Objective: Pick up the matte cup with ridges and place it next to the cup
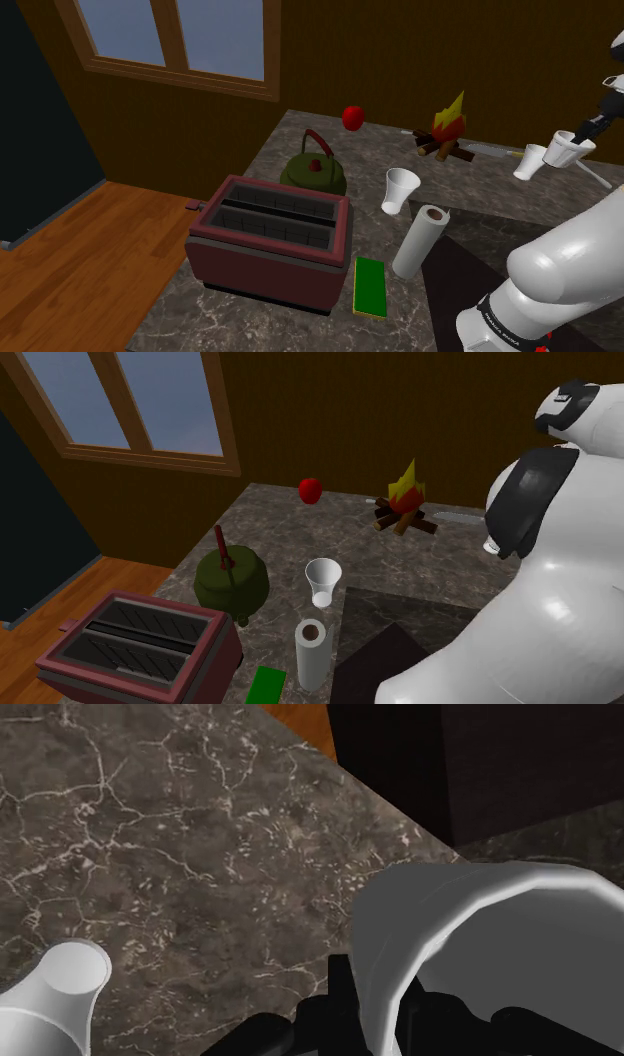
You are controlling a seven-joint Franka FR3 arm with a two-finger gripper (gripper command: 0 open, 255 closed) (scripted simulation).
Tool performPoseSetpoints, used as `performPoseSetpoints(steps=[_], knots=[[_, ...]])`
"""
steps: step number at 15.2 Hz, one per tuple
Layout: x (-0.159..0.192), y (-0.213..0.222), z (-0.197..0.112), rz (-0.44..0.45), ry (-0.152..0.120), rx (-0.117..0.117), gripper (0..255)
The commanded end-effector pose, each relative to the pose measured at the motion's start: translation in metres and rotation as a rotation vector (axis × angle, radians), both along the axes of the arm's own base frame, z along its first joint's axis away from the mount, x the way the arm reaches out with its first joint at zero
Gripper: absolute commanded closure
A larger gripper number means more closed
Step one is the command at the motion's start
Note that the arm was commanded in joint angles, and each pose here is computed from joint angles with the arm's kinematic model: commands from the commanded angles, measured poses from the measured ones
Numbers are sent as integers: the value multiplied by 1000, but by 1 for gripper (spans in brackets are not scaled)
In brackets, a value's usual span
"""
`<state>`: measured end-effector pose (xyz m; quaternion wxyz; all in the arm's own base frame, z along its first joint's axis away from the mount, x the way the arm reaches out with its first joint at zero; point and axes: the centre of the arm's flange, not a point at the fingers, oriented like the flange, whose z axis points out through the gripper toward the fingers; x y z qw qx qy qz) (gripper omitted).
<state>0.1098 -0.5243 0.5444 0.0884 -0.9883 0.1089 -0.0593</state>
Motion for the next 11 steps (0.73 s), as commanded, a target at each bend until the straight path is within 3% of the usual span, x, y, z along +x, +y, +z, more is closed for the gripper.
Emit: performPoseSetpoints(steps=[1,8,11], knots=[[-21,-15,4,4,-1,-1,255],[-90,-76,4,4,-1,-1,255],[-94,-80,-7,4,-1,-1,255]])
